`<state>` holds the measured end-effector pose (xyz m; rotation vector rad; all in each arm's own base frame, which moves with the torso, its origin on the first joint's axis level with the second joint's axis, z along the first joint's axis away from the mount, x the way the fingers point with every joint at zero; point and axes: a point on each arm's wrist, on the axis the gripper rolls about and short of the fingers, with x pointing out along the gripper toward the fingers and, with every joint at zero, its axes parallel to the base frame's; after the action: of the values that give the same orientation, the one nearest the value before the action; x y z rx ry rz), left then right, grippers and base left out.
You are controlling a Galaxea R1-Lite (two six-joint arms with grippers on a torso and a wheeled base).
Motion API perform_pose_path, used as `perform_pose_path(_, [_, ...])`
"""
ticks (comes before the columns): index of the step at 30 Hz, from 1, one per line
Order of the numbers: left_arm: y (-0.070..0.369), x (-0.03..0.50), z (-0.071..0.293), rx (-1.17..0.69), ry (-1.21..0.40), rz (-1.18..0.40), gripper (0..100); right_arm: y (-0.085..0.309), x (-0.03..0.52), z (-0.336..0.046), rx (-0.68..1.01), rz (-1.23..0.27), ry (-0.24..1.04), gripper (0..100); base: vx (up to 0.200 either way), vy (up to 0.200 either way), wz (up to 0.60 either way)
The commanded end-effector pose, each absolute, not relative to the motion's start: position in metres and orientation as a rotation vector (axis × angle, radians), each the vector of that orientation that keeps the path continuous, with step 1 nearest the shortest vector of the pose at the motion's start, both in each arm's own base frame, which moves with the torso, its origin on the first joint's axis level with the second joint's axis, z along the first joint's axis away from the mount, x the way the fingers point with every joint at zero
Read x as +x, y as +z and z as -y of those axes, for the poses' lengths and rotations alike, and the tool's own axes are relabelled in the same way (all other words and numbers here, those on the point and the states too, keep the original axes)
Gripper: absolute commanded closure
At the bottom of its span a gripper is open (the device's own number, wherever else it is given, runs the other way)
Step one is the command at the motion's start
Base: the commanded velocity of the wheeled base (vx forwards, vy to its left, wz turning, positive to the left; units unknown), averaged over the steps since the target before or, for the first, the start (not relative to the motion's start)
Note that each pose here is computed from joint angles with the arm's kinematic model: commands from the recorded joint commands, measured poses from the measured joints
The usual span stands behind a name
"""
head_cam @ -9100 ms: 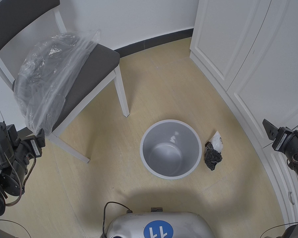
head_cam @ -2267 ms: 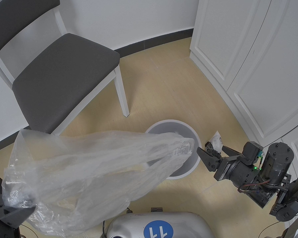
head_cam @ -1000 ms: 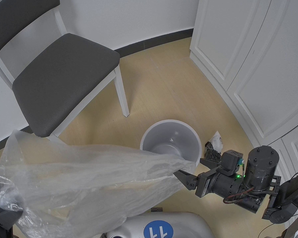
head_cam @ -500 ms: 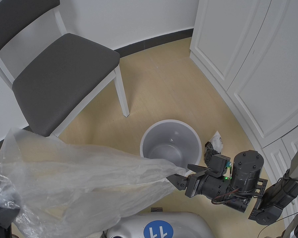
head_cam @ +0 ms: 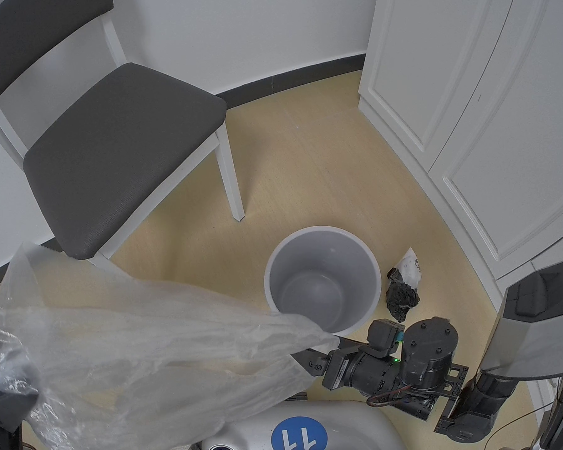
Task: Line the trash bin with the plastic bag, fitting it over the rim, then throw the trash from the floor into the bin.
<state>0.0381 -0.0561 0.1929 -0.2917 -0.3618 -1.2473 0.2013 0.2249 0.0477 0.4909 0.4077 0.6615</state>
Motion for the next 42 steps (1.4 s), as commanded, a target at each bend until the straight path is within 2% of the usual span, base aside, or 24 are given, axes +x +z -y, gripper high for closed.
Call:
perform_pose_path(1, [0.1882,0.0379,0.0558,-0.290,-1.248,0.340,100,0.0387,0.2012,-0.2277,0.481,-0.424,0.662,0,0.000,0.000,0.00])
perform_pose_path(37, [0.1880,0.0383,0.0561,-0.298,-1.249,0.330,100,0.0312,0.1959,-0.2341,0.441,-0.424,0.639,0,0.000,0.000,0.00])
perform_pose_path(38, [0.1880,0.0383,0.0561,-0.298,-1.249,0.330,100,0.0314,0.1958,-0.2346,0.437,-0.421,0.641,100,0.000,0.000,0.00])
perform_pose_path(42, [0.1880,0.0383,0.0561,-0.298,-1.249,0.330,100,0.0314,0.1958,-0.2346,0.425,-0.416,0.642,100,0.000,0.000,0.00])
